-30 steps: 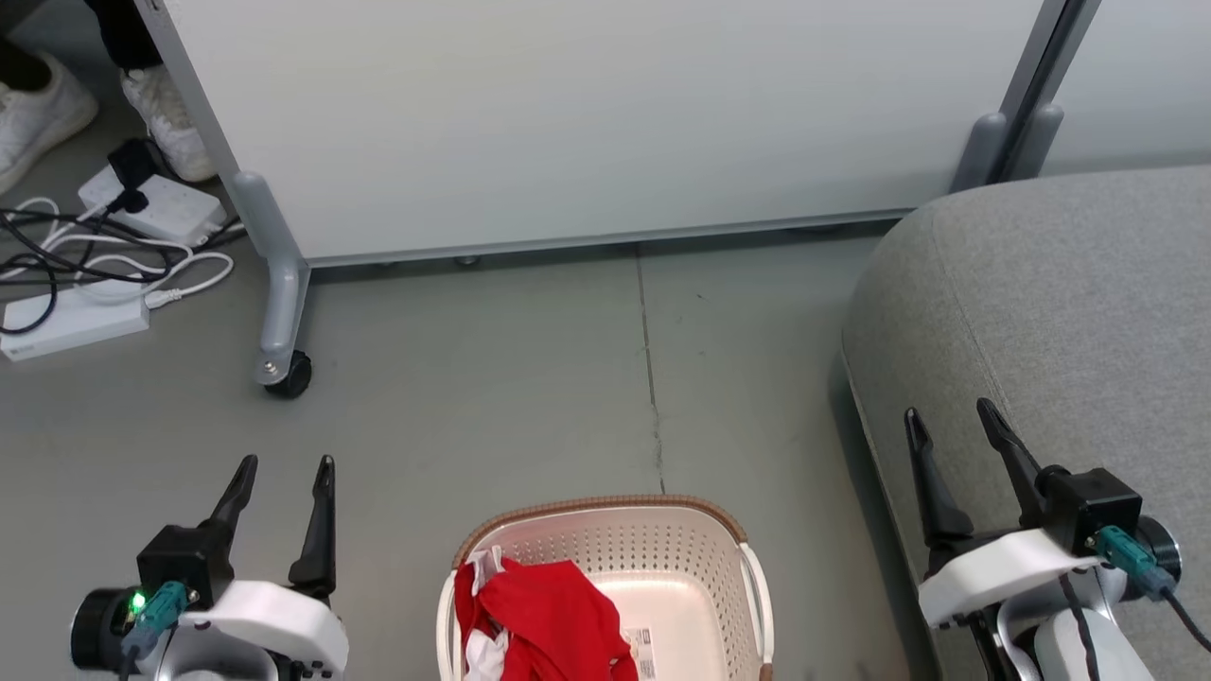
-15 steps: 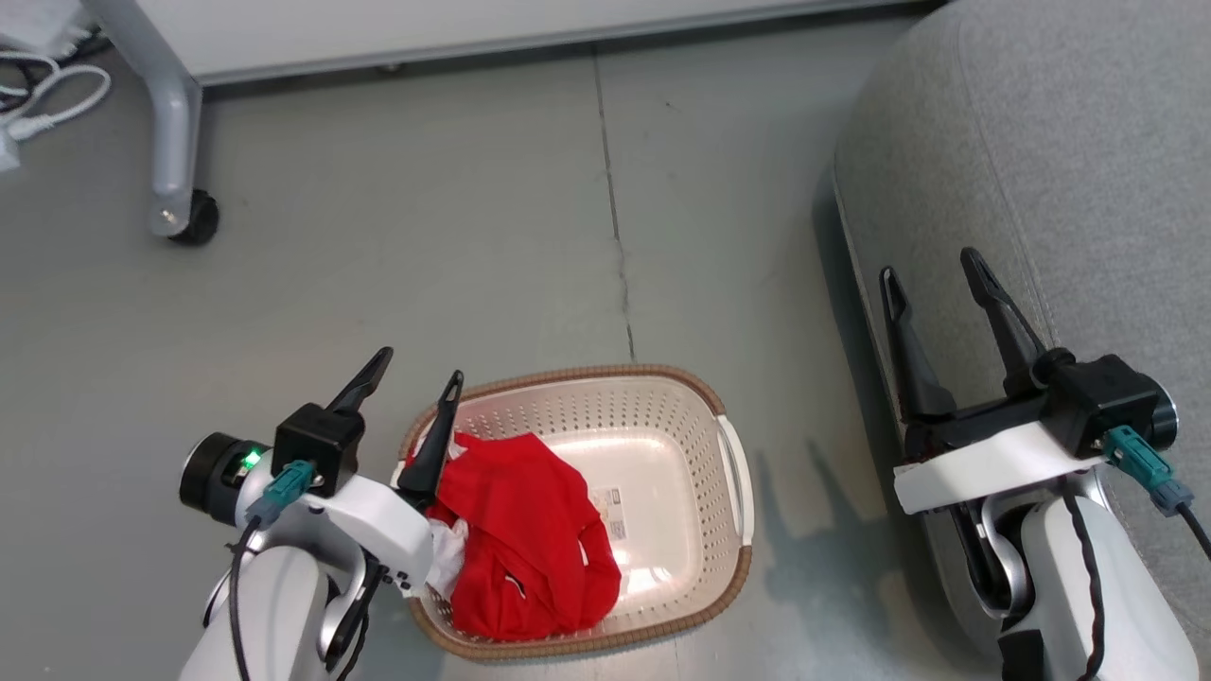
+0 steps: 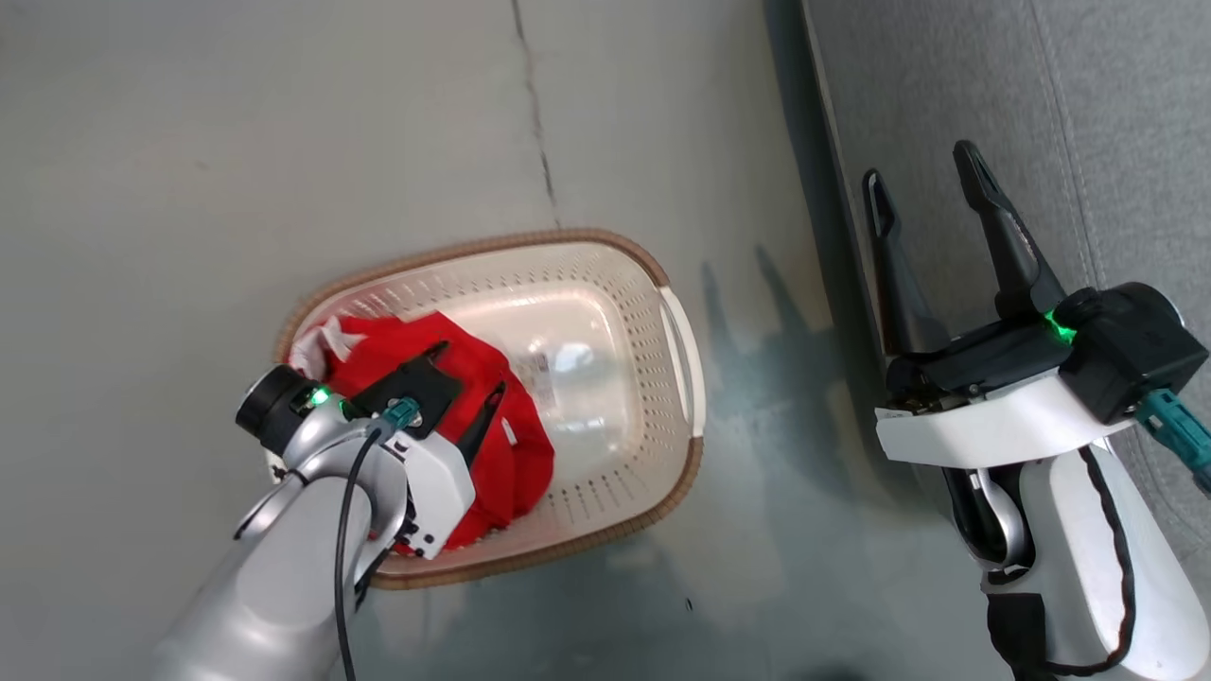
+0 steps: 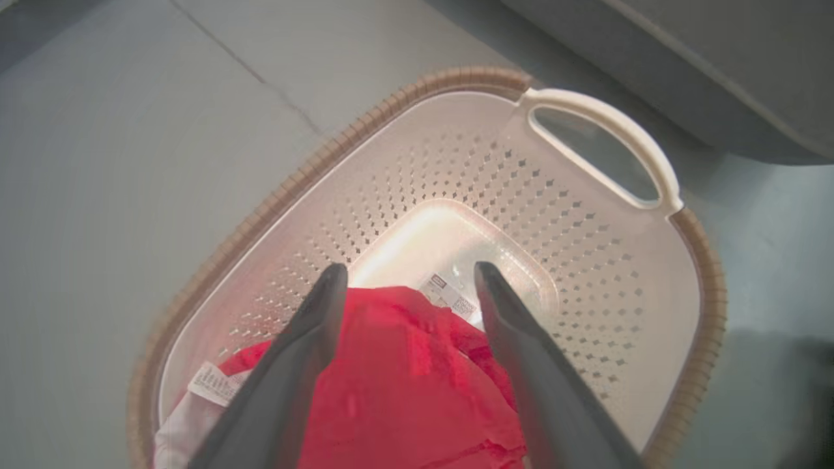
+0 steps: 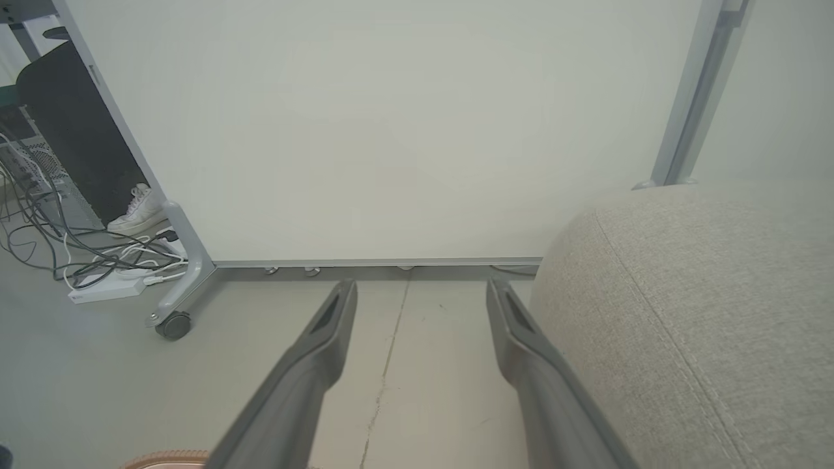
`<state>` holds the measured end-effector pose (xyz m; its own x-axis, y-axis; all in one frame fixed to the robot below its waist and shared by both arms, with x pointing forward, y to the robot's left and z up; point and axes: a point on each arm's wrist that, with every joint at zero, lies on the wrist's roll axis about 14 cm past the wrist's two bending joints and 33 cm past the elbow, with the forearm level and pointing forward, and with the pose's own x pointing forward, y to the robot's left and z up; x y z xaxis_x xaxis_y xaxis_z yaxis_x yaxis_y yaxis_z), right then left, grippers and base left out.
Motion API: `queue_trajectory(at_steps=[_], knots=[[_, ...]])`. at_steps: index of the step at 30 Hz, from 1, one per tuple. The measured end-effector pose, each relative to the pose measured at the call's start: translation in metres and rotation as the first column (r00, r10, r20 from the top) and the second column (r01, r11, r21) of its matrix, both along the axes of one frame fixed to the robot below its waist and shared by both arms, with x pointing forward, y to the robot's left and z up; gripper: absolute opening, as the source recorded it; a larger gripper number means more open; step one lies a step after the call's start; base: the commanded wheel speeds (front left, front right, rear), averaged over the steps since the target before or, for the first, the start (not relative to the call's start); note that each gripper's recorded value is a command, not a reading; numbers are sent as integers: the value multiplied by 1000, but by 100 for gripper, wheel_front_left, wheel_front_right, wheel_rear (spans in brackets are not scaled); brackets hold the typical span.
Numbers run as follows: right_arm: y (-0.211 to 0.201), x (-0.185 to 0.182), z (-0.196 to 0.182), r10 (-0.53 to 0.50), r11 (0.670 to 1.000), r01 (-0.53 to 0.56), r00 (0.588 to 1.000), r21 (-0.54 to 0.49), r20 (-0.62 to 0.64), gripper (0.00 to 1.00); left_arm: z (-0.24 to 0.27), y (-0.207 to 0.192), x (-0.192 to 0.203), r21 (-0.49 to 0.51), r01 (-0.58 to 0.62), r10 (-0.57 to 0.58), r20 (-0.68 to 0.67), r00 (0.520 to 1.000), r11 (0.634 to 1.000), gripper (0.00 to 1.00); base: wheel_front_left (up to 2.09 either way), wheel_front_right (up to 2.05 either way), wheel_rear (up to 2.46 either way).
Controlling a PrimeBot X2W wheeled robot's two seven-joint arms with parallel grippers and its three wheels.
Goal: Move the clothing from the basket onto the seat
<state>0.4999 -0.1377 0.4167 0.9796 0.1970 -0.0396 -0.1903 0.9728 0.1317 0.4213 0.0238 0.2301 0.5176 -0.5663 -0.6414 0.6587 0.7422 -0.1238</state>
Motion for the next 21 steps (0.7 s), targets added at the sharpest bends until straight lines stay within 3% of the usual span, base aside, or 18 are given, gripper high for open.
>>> queue_trajectory(at_steps=[6,15,18,19,20,21], knots=[[-11,-1,-24,-25,1000,25,999,6,-49,100,-61,-2,-20,111,161,-145,-143,979,981,100,0,0,0],[-34,-9,-48,-85,996,86,990,0,-112,100,-126,12,-40,227,349,-281,-284,917,909,100,0,0,0],[-42,-12,-55,-107,994,109,985,3,-133,100,-141,18,-52,258,433,-348,-318,882,864,100,0,0,0],[-44,-13,-56,-112,994,113,984,-2,-137,100,-145,18,-54,259,443,-354,-326,877,858,76,0,0,0],[-46,-14,-57,-116,993,117,983,-6,-140,100,-146,17,-54,256,445,-357,-326,875,858,33,0,0,0],[-47,-14,-57,-122,992,123,983,-4,-140,100,-148,16,-52,256,446,-358,-325,875,858,0,0,0,0]])
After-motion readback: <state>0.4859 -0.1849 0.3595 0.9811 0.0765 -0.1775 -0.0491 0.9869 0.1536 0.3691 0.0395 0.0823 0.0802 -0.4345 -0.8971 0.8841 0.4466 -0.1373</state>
